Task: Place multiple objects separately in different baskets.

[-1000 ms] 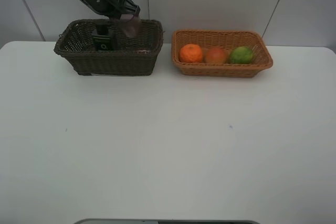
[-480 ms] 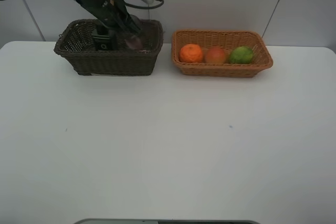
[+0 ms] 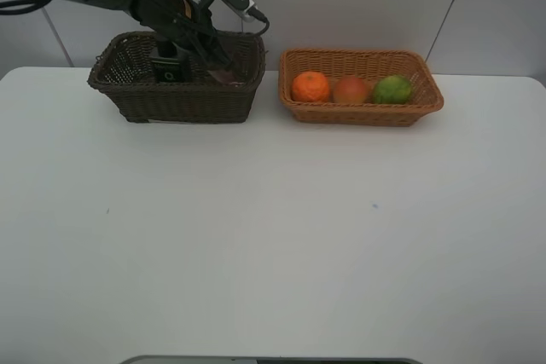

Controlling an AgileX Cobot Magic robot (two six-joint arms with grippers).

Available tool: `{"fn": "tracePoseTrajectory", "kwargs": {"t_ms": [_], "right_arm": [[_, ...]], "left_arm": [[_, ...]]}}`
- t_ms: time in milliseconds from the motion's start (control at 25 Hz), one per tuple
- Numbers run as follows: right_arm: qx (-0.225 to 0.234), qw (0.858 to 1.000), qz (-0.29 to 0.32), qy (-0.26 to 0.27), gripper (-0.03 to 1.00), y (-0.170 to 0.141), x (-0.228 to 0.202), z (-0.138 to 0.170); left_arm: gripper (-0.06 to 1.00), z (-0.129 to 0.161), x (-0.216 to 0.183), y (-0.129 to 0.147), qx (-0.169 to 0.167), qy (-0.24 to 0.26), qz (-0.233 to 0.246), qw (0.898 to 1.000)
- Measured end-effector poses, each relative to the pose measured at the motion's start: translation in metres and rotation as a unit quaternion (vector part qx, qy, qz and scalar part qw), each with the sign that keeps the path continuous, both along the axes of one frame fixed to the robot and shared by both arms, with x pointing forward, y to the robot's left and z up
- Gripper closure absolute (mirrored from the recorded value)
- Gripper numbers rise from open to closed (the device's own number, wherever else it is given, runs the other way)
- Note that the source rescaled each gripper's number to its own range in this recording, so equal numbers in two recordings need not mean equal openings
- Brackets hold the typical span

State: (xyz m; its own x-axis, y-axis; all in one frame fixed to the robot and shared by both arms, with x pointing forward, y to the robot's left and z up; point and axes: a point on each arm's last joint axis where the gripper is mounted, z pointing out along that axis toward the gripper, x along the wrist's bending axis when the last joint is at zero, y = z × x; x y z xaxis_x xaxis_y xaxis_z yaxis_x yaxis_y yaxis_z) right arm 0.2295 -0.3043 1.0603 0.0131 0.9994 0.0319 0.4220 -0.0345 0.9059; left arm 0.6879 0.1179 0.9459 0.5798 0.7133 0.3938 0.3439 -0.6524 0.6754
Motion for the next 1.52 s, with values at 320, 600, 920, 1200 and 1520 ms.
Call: {"fn": "tracePoseTrajectory", "kwargs": {"t_ms": [320, 600, 920, 1200, 1520], "right_arm": [[0.000, 1.000, 0.000, 0.000, -0.03, 0.000, 0.000, 0.000], [0.000, 1.000, 0.000, 0.000, -0.03, 0.000, 0.000, 0.000], [0.000, 1.000, 0.000, 0.000, -0.03, 0.000, 0.000, 0.000], [0.000, 1.000, 0.000, 0.000, -0.03, 0.000, 0.000, 0.000], [0.000, 1.000, 0.000, 0.000, -0.03, 0.000, 0.000, 0.000]], "left_arm": [[0.69, -0.007, 0.000, 0.001, 0.007, 0.014, 0.003, 1.000], [0.11, -0.006, 0.000, 0.000, 0.001, 0.008, 0.001, 1.000], [0.07, 0.015, -0.002, 0.000, -0.015, -0.012, 0.004, 1.000], [0.07, 0.062, -0.018, 0.008, -0.058, 0.009, 0.049, 0.997], [0.07, 0.121, -0.050, 0.056, -0.115, 0.057, 0.145, 0.981]]}}
